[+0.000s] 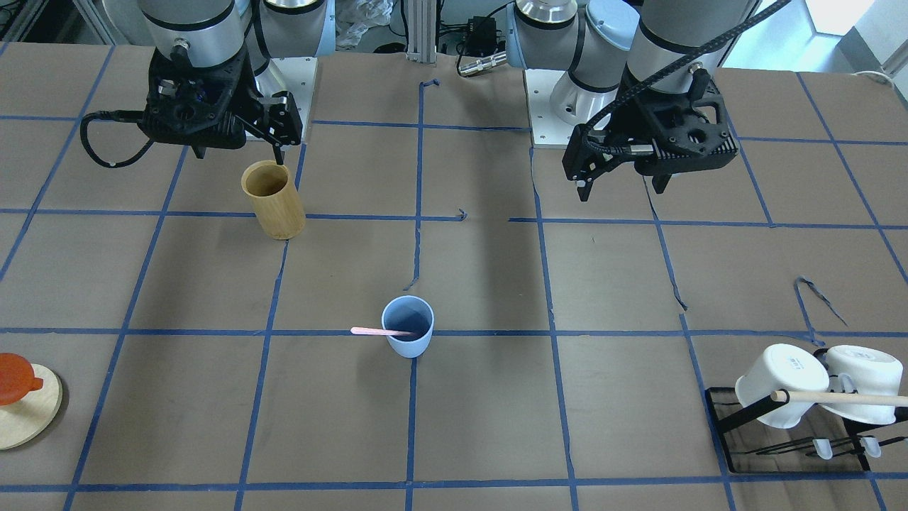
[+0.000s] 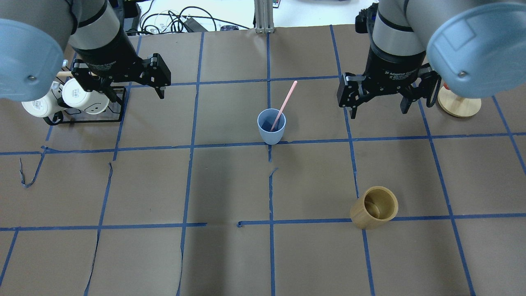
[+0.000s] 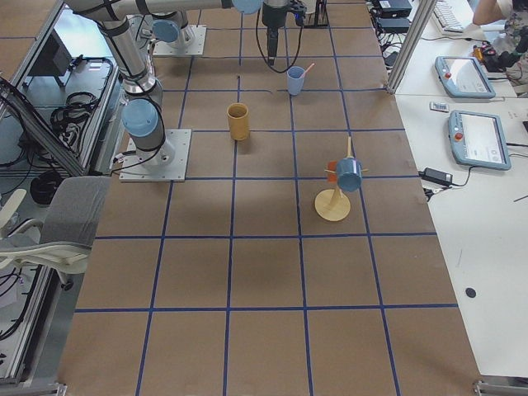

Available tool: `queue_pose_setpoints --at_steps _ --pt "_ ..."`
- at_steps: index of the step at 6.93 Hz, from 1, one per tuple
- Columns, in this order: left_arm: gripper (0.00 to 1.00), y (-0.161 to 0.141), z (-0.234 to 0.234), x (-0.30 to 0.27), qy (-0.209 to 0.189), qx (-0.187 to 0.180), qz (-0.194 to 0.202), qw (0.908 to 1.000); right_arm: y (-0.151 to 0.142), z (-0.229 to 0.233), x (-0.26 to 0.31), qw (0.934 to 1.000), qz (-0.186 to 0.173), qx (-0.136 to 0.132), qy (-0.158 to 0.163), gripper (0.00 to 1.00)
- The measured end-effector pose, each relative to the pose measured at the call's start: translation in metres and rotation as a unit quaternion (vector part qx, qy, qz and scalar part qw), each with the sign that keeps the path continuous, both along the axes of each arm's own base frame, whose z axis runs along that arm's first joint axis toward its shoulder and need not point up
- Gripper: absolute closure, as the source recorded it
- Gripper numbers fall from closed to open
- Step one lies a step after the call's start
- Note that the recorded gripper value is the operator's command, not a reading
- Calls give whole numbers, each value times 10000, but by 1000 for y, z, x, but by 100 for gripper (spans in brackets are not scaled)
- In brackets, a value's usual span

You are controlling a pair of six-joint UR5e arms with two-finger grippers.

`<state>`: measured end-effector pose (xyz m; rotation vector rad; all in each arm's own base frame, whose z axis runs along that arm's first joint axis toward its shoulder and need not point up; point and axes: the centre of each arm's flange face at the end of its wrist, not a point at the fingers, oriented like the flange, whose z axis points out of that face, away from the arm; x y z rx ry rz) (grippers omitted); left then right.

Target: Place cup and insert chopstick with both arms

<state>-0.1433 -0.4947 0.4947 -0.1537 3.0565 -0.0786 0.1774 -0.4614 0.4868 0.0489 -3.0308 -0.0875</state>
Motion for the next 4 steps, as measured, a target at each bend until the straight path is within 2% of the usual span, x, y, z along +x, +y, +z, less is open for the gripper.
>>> queue_pose_setpoints --at_steps 1,4 --pt "0 1 0 0 -4 13 1 10000 -1 0 -4 10000 70 11 -4 0" --pt "0 5 -1 1 -3 111 9 9999 -6 1 -21 9999 -98 17 -8 0"
